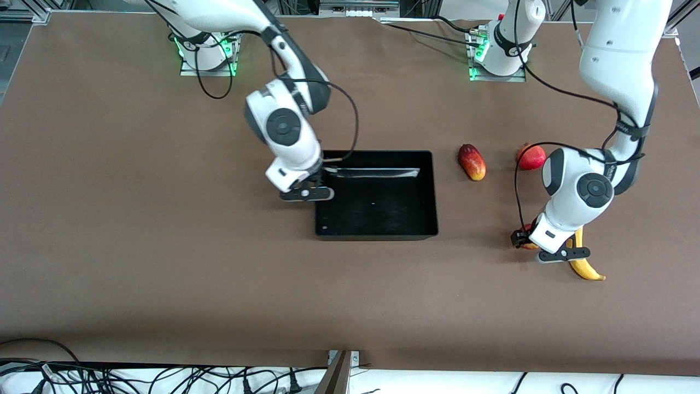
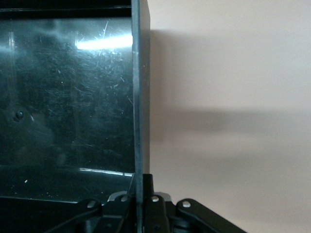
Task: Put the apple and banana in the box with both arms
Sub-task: 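Drag the black box toward the fruit with the right gripper, then carry the apple over the box while the right gripper releases the rim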
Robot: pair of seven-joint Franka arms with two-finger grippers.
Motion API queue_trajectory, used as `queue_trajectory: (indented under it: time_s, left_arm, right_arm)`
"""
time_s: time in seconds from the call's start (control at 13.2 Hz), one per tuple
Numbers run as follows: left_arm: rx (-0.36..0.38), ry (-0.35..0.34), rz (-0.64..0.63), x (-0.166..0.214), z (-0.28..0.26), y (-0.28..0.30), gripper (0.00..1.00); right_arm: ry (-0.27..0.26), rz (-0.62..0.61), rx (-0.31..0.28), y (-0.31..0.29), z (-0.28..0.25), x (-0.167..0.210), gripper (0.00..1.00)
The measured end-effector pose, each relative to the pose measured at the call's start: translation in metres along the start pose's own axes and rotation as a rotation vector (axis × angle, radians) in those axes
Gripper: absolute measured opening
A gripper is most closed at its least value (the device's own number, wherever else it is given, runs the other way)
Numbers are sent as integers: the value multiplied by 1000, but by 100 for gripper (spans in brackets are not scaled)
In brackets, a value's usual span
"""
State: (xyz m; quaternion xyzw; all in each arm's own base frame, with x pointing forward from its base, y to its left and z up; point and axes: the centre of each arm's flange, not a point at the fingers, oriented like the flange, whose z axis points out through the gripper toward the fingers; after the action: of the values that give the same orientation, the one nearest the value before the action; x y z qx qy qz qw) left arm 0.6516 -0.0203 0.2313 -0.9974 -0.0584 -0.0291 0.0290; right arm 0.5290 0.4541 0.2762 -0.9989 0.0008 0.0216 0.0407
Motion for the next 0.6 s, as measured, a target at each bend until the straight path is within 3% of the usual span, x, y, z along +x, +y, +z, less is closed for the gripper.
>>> queue_trajectory:
  time_s: [0.23, 0.53, 0.6]
  left_arm:
    - [31, -154, -30, -2, -89, 30, 68]
    - [28, -193, -159, -14, -150, 101, 68]
    - [24, -201, -189, -22, -150, 124, 68]
  right_arm:
    - [38, 36, 23, -37, 39, -13, 4]
    - [56, 48, 34, -44, 41, -11, 8]
    - [63, 51, 37, -43, 38, -8, 16]
